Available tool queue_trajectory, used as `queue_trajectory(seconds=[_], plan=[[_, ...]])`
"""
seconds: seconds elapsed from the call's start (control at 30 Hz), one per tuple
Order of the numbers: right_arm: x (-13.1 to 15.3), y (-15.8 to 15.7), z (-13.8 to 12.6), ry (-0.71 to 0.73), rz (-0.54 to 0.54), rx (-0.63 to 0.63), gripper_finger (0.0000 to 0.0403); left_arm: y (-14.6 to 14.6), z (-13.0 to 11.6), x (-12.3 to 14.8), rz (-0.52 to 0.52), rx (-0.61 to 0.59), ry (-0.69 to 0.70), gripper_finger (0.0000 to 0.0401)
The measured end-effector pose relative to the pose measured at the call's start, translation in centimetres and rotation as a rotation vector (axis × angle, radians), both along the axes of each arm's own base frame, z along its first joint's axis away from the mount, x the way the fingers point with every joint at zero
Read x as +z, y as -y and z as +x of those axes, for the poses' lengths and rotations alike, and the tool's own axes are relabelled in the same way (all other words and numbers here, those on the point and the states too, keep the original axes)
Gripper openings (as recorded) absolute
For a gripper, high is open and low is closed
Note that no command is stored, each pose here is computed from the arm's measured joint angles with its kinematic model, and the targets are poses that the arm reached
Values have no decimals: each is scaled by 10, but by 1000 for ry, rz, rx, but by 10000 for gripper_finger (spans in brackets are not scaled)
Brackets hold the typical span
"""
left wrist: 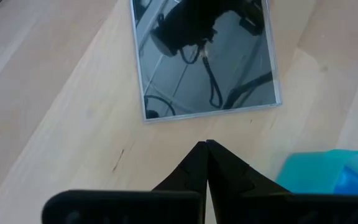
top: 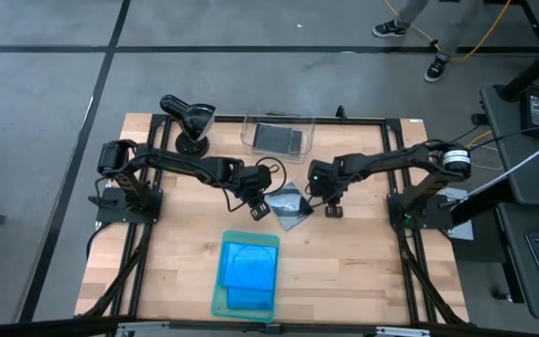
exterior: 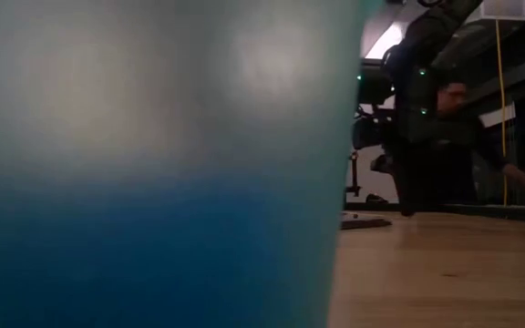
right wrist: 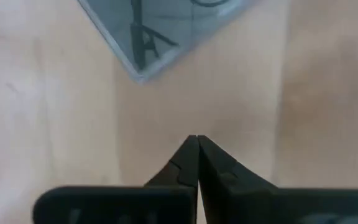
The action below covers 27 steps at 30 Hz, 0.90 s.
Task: Pick & place jewel cases by type
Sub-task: Put the black cd case into the transparent bin
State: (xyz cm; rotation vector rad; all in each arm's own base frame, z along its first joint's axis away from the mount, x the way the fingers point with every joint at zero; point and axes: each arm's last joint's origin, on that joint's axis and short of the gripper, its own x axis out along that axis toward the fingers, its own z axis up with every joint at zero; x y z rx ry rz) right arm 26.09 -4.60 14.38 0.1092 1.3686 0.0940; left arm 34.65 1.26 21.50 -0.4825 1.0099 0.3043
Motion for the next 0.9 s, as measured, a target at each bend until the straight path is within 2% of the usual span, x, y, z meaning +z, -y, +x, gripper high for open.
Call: queue_trajectory(seconds=[0.13, 0.33, 0.6, 0.73, 0.9], plan=[[-7, -9, 10, 32, 53, 10, 13, -2, 0, 1, -6, -21, 4, 1], [-7, -26, 40, 88, 159, 122, 6, 1, -3, 6, -7, -32, 11, 2], [8, -21, 102, 273, 92, 278, 19, 1, -9, 17, 19, -26, 35, 3], [11, -9, 118, 214, 98, 262, 15, 1, -13, 23, 19, -21, 33, 1], [9, -2, 98, 46, 133, 226, 5, 4, -18, 25, 52, -11, 8, 3]])
